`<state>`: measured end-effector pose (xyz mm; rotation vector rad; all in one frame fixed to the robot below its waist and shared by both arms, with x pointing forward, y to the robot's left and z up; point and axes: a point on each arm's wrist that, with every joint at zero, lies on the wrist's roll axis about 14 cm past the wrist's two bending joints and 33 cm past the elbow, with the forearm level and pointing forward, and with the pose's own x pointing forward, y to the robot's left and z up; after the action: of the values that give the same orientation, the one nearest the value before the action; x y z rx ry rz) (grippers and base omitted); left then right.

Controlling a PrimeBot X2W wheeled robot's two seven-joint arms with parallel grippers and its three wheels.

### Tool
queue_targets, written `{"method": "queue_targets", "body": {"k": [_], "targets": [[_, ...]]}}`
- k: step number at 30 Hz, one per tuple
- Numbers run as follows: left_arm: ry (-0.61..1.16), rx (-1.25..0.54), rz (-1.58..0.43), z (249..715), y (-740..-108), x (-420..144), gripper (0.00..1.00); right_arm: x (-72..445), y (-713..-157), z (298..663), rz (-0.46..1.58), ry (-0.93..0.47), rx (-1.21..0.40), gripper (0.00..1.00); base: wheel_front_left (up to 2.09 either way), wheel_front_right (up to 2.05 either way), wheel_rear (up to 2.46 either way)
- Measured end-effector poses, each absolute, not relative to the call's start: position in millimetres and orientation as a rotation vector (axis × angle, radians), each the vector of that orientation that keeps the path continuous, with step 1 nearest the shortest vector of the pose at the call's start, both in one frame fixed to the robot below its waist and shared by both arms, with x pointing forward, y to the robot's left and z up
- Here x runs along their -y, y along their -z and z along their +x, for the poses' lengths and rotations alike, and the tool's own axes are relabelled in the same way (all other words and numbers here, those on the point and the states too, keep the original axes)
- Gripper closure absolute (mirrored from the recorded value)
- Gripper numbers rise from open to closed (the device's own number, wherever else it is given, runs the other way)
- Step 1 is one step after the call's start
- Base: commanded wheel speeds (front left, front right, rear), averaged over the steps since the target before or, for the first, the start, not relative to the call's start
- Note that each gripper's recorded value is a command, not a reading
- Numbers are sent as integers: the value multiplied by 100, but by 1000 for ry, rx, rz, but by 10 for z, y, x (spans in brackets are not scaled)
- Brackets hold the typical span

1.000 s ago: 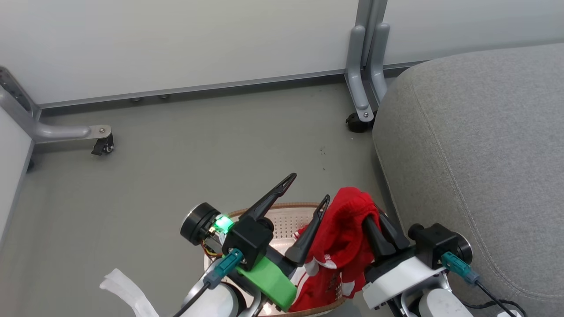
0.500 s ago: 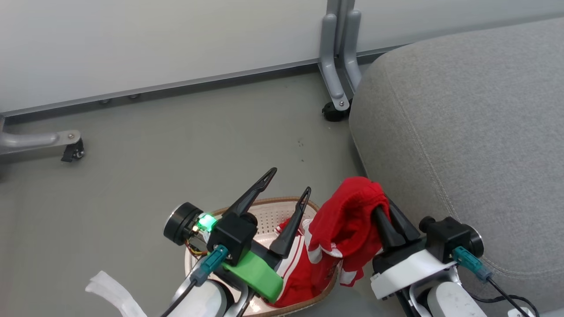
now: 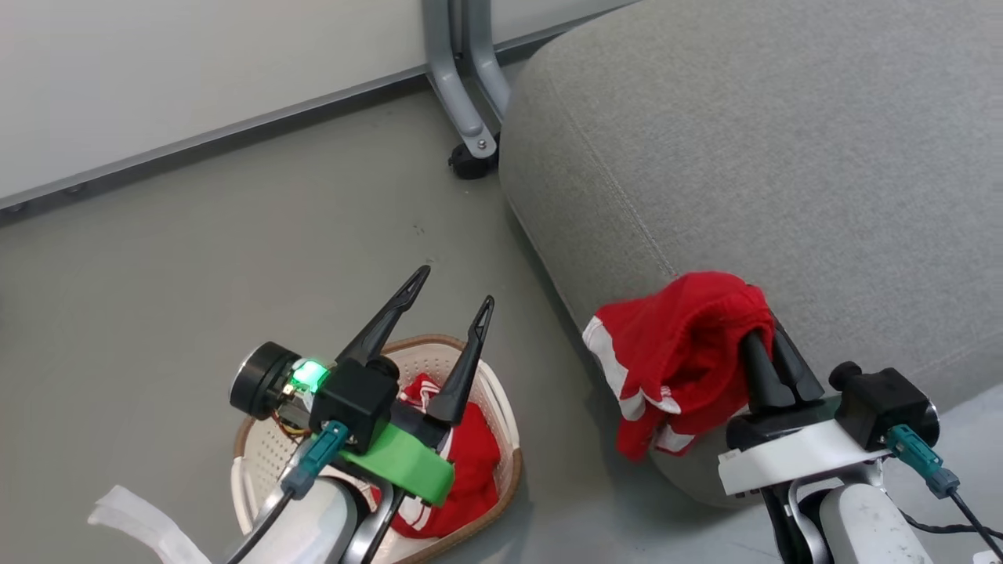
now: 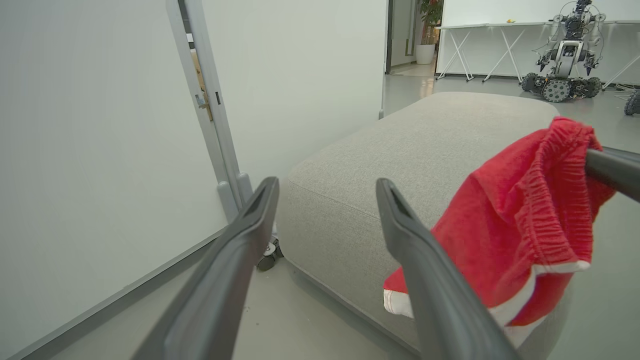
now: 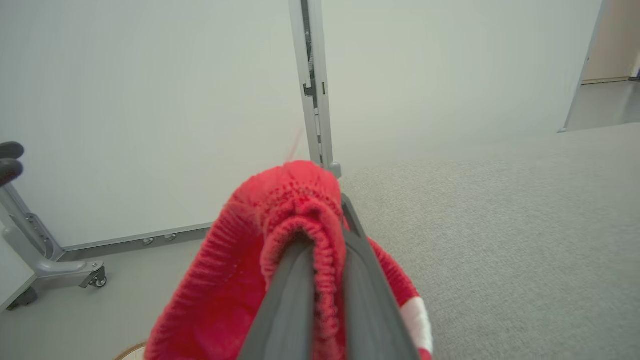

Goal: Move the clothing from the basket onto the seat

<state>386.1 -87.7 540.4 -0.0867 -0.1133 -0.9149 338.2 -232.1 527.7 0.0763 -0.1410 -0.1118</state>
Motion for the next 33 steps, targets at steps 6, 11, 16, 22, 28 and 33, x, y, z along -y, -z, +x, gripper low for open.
{"method": "queue_targets", "body": {"k": [6,11,16,22,28,33], "targets": [[967,82,-98,3923,-5232,1031,0,2605,-5274,3264,47,208,131,100,0,0,0],[1015,40,-120,3920,-5075,1158,0,2821,-5349,3278,73,275,158,100,0,0,0],[1065,27,-133,3954,-5007,1254,0,3056,-5757,3532,33,308,281,100,0,0,0],[1106,15,-132,4103,-4864,1293,0,3501,-6489,3903,-73,367,493,100,0,0,0],[1109,-8,-147,4275,-4654,1258,0,3953,-6892,4240,-229,414,567,100,0,0,0],[1079,-48,-158,4415,-4408,1157,0,4266,-6823,4576,-272,449,526,100,0,0,0]]}}
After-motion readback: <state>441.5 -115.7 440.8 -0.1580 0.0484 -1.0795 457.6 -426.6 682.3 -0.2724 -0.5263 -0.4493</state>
